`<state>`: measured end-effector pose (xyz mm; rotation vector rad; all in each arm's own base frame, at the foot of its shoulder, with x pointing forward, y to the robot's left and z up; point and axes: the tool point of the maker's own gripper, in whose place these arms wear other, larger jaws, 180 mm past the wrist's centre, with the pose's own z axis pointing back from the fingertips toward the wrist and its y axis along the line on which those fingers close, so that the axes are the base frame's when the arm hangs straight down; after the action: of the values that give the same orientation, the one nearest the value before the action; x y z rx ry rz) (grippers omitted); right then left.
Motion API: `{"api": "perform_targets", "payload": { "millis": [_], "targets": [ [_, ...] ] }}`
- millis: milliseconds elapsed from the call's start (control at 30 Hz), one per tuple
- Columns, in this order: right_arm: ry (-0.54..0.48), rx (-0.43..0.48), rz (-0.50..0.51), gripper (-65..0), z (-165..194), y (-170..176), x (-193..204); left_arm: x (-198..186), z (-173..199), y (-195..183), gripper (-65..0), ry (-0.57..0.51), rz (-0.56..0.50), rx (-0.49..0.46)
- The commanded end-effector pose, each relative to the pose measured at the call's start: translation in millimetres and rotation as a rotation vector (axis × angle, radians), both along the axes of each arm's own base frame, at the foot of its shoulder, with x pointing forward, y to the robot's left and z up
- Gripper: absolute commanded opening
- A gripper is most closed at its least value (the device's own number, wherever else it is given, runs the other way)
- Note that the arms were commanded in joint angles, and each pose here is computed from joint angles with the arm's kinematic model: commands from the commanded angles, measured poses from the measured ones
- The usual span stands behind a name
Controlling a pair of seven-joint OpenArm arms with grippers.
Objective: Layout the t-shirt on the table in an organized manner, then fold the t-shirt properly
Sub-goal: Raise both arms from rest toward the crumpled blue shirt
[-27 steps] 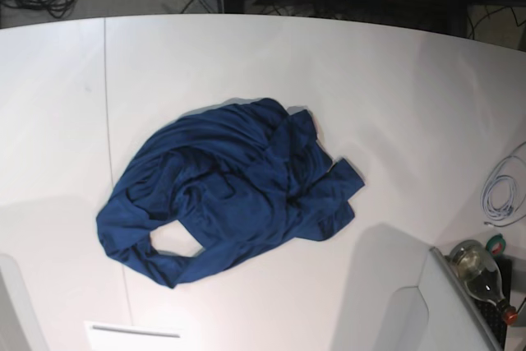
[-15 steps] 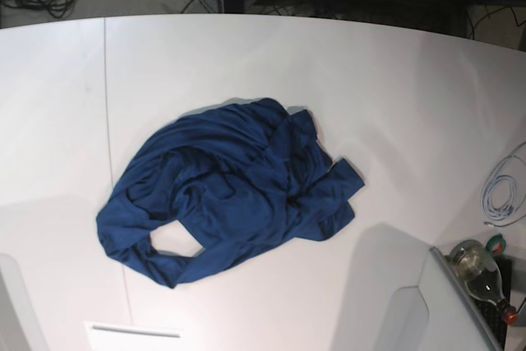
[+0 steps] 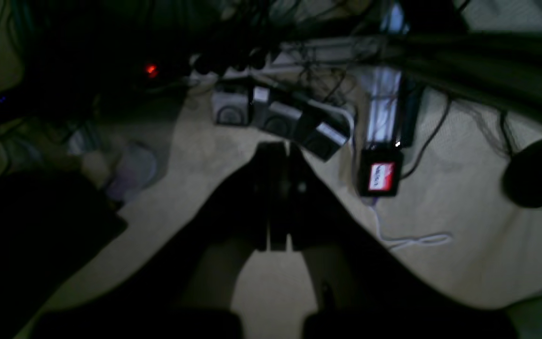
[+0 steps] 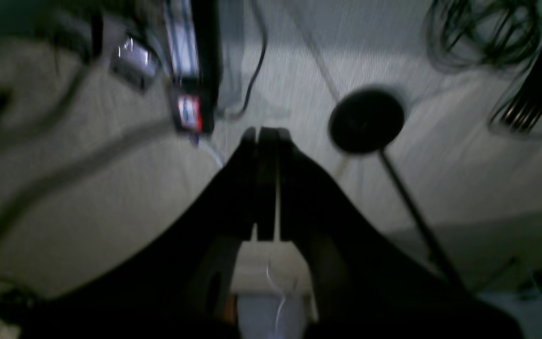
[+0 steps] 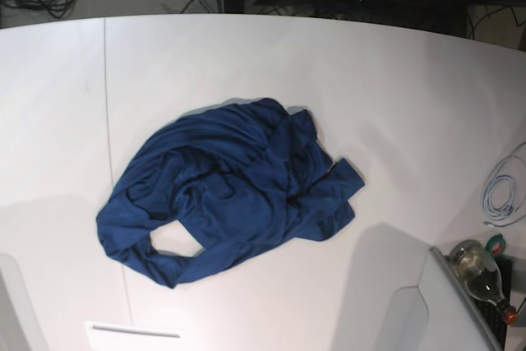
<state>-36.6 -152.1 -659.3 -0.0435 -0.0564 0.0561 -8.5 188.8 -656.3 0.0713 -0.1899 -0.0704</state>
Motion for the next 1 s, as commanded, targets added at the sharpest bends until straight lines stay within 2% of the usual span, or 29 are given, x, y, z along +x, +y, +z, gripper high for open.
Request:
{"api": "perform_targets", "payload": {
  "millis": [0,233,300,433,533,700,767,867,967],
  "targets": [
    [0.039,-0.006,-0.007,-65.0,0.3,-3.3,-16.5,-20.4,0.0,5.4,-65.0,0.046,-0.001,0.01],
    [0.07,-0.002,-0.012,-65.0,2.6,0.1,-39.1,-29.6,9.6,19.3,-65.0,-0.005,-0.026,0.027],
    [0.058,-0.018,-0.066,-65.0,8.5,-6.1,-54.6,-38.9,19.3,26.0,-65.0,-0.036,-0.041,0.033],
    [-0.023,-0.087,-0.166,-65.0,39.5,-33.1,-77.9,-46.1,52.6,43.2,-65.0,-0.128,-0.097,0.052],
    [-0.071,-0.138,-0.201,-65.0,82.3,-49.5,-76.3,-42.6,87.3,47.1,-65.0,-0.21,-0.161,0.048],
    [-0.208,-0.186,-0.241,-65.0,150.9,-57.9,-35.5,-18.4,149.6,49.4,-65.0,-0.321,-0.161,0.008],
    [-0.293,-0.207,-0.249,-65.0,174.4,-64.1,-8.2,8.7,181.9,61.8,-65.0,-0.386,-0.109,0.001],
    [-0.445,-0.217,-0.231,-65.0,205.8,-70.4,51.1,64.5,232.3,67.6,-65.0,-0.542,-0.043,-0.022],
    [-0.568,-0.213,-0.226,-65.0,237.1,-74.9,122.2,124.0,273.9,49.3,-65.0,-0.704,-0.081,-0.049]
  ]
}}
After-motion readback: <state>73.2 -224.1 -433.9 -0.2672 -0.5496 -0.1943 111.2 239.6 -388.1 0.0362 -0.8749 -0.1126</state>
